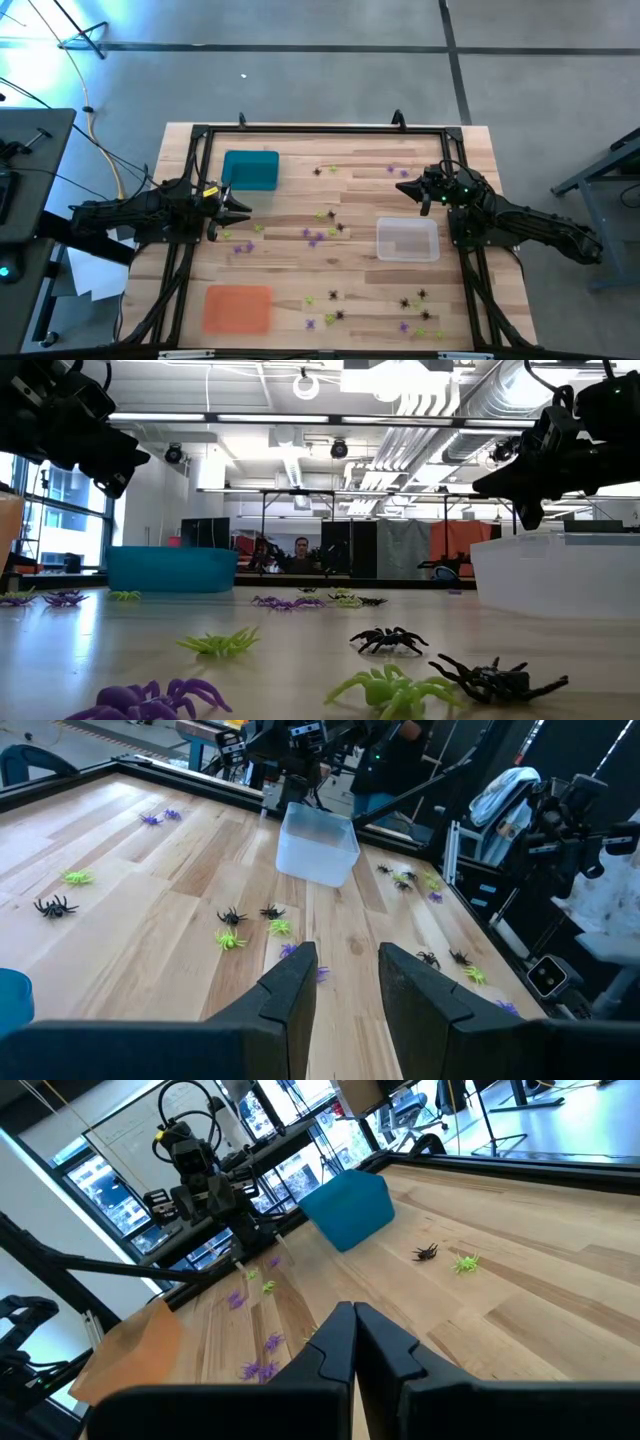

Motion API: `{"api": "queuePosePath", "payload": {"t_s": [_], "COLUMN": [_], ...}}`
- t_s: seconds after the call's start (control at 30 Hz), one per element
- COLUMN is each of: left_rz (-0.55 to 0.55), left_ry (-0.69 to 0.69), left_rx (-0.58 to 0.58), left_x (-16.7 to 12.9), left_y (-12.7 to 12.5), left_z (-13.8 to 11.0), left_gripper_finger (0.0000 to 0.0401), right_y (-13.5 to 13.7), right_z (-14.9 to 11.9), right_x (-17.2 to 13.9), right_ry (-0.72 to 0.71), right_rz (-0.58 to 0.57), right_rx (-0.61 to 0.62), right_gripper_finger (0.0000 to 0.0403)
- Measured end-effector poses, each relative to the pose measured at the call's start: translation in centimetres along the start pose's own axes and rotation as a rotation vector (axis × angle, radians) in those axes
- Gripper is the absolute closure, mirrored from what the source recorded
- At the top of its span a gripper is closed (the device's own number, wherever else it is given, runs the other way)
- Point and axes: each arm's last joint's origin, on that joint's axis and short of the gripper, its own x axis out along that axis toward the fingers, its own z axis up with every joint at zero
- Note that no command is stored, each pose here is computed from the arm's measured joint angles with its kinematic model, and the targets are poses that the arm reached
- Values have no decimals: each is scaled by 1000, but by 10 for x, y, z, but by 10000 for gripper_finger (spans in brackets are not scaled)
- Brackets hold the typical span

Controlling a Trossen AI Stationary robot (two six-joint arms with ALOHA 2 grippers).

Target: Sort Halloween decoration

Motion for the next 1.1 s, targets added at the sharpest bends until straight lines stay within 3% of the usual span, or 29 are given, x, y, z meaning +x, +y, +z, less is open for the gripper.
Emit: {"api": "queuePosePath", "payload": {"t_s": [0.33, 0.57, 0.8, 1.1], "left_rz": [3, 68, 124, 120], "left_ry": [-2, -31, -220, -276], "left_rx": [0, -23, -138, -182], "left_x": [0, 0, -2, -3], "left_y": [0, 2, 1, 0], "left_z": [0, 2, 17, 21], "left_gripper_finger": [302, 302, 302, 302], "right_y": [0, 0, 0, 0], "right_z": [0, 0, 0, 0], "right_x": [0, 0, 0, 0], "right_ry": [0, 0, 0, 0], "right_rz": [0, 1, 0, 1], "right_rx": [0, 0, 0, 0], "right_gripper_finger": [402, 402, 402, 402]}}
